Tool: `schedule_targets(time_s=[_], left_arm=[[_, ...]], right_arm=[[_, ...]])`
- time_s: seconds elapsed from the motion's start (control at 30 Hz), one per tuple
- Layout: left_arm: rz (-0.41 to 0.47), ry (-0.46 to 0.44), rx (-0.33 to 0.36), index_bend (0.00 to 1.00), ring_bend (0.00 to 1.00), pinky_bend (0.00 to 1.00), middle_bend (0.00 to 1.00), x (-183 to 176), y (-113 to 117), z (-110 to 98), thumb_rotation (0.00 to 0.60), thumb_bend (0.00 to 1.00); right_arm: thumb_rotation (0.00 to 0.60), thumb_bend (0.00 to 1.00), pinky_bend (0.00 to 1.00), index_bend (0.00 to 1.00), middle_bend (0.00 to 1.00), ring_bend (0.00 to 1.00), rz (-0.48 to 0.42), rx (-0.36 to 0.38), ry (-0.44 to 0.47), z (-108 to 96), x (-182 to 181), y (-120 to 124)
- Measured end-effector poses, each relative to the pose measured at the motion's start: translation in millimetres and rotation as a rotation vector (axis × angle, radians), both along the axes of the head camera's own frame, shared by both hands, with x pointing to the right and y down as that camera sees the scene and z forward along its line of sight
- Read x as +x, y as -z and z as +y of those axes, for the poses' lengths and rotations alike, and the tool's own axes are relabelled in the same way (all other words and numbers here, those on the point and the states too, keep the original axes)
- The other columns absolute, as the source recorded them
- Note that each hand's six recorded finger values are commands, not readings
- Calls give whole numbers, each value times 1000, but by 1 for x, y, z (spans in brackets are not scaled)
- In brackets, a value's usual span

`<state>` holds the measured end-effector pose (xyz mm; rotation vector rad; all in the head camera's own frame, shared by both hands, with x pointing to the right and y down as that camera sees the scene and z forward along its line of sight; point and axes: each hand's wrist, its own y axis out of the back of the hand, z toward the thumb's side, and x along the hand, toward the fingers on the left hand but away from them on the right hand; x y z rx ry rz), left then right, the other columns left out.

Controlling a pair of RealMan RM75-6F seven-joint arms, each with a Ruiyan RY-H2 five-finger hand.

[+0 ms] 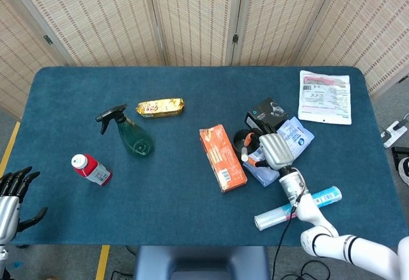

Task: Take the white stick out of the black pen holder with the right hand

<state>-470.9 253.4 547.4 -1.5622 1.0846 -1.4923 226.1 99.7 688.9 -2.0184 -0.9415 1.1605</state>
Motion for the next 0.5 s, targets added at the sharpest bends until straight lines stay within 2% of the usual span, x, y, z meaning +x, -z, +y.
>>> schedule_targets(time_s=[0.5], left_arm=[[3,5,-7,198,143,135,146,-2,-4,0,600,275]], right_arm=[[600,200,126,511,329,73,3,-2,5,-1,-9,-7]])
